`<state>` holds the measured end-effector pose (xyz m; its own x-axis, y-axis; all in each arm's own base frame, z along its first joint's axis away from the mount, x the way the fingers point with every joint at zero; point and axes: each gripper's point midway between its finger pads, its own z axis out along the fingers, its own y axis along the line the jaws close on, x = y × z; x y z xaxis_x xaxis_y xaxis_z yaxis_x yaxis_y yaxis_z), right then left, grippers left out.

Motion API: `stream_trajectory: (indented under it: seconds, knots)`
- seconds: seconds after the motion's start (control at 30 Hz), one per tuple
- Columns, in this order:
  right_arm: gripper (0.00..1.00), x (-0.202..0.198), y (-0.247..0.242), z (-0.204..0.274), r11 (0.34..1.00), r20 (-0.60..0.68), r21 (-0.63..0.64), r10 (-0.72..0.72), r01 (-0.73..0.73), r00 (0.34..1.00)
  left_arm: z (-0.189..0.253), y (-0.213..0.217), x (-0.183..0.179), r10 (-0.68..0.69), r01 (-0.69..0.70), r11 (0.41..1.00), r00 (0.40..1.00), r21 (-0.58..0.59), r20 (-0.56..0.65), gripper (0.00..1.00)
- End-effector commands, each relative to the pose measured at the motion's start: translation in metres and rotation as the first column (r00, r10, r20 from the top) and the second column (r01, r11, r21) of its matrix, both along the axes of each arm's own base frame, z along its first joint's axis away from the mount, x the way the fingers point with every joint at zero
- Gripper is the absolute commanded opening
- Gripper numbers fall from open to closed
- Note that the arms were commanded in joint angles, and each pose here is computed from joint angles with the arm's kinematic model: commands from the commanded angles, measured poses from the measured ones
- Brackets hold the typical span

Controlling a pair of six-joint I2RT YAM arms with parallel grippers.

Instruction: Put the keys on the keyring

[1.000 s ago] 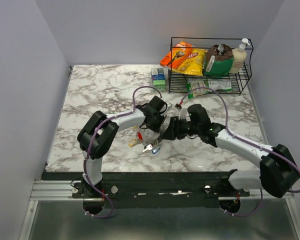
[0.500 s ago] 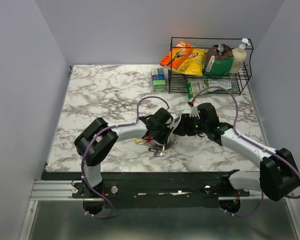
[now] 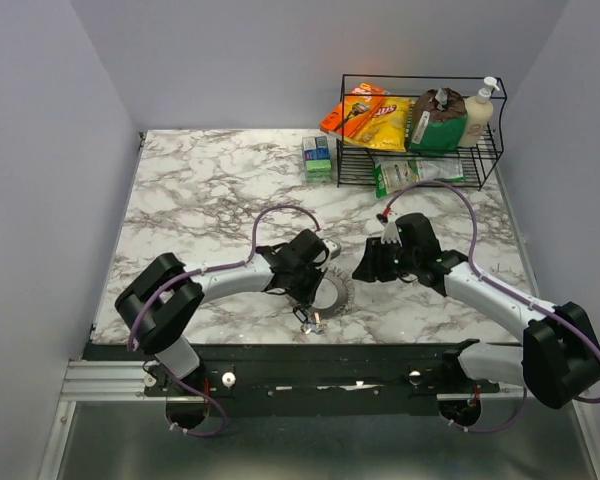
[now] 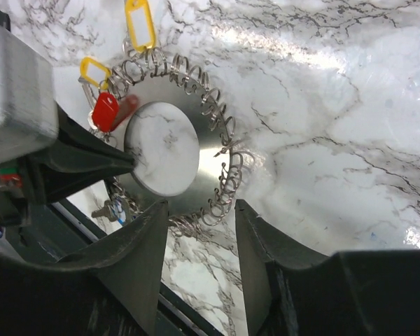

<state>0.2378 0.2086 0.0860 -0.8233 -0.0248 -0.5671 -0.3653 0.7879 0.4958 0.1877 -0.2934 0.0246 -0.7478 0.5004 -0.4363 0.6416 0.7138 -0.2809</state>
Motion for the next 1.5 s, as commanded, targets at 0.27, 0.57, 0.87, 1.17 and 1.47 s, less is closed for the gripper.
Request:
stream_trajectory:
  seconds: [0.27, 0.57, 0.87, 1.17, 1.47]
  knots:
    - [0.43, -0.051, -0.002, -0.021, 0.992, -0.139, -0.049, 0.106, -0.114, 0.985, 0.085, -0.024, 0.014, 0.021, 0.01, 0.977, 0.989, -0.214, 0.145, 0.54]
    - [0.37, -0.078, 0.022, -0.038, 0.986, -0.21, 0.062, 0.165, -0.156, 0.964, 0.12, -0.037, 0.012, 0.014, 0.036, 0.893, 0.994, -0.448, 0.109, 0.61]
    - [0.36, -0.068, 0.03, -0.046, 0.989, -0.199, 0.092, 0.133, -0.117, 0.971, 0.12, -0.034, 0.01, 0.013, 0.032, 0.882, 0.996, -0.469, 0.092, 0.64]
    - [0.39, -0.056, 0.024, -0.056, 0.998, -0.193, 0.05, 0.047, -0.038, 0.98, 0.111, -0.033, 0.004, -0.007, 0.04, 0.885, 0.997, -0.464, 0.072, 0.64]
    - [0.39, -0.048, 0.026, -0.063, 0.999, -0.184, 0.03, 0.043, -0.038, 0.982, 0.105, -0.033, 0.001, -0.023, 0.05, 0.886, 0.998, -0.46, 0.064, 0.64]
